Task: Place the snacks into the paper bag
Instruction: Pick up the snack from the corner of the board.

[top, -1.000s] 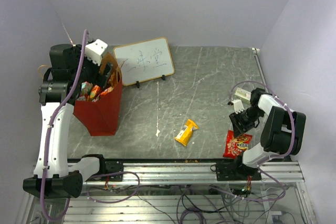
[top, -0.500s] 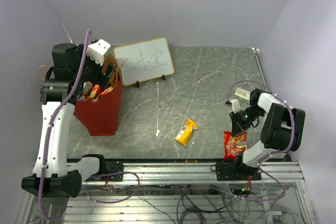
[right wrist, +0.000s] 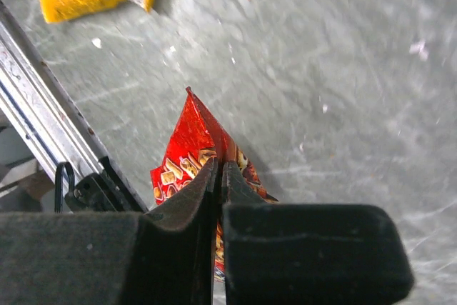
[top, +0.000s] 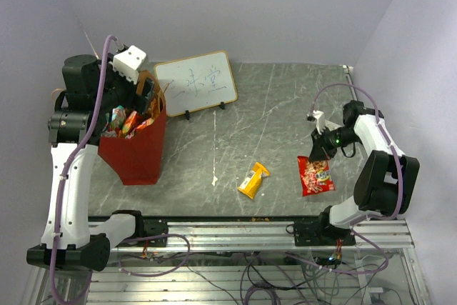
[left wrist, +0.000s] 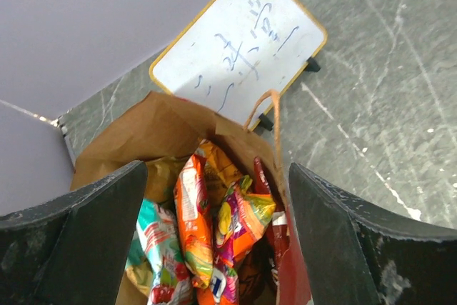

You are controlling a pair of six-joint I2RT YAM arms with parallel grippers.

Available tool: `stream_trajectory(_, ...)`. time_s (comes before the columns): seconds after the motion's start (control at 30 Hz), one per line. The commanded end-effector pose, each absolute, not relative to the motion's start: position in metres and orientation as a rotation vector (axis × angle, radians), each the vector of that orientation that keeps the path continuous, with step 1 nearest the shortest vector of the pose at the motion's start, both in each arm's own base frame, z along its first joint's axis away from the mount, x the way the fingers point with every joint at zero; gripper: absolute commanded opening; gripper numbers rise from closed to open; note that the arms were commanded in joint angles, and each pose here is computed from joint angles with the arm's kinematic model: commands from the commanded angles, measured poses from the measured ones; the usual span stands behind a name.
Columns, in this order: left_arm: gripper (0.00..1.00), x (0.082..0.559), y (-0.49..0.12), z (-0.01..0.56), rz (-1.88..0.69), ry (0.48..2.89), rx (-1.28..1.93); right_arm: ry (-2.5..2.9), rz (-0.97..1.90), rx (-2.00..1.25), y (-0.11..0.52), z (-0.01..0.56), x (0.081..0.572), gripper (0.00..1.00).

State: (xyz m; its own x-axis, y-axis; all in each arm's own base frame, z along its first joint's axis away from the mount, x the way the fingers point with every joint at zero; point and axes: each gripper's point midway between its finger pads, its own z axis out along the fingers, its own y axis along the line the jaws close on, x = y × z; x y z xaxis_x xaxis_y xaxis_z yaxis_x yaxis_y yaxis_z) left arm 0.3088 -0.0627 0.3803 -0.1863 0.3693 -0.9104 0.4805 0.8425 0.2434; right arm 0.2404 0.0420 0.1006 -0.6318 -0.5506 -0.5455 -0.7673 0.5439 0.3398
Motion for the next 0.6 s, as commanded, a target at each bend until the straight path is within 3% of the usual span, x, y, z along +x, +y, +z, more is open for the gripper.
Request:
stream_trajectory(0.0,0.91,0.299,-0.086,0.418,-0.212,1.671,0.671,2.224,0.843,-1.145,0.079,0.136,0.253,0.00)
stream_trajectory(0.57,0.91,0.293,-0.237,0.441,-0.641,1.531,0.962,1.605,0.784,-1.093,0.166,0.306,0.315,0.00)
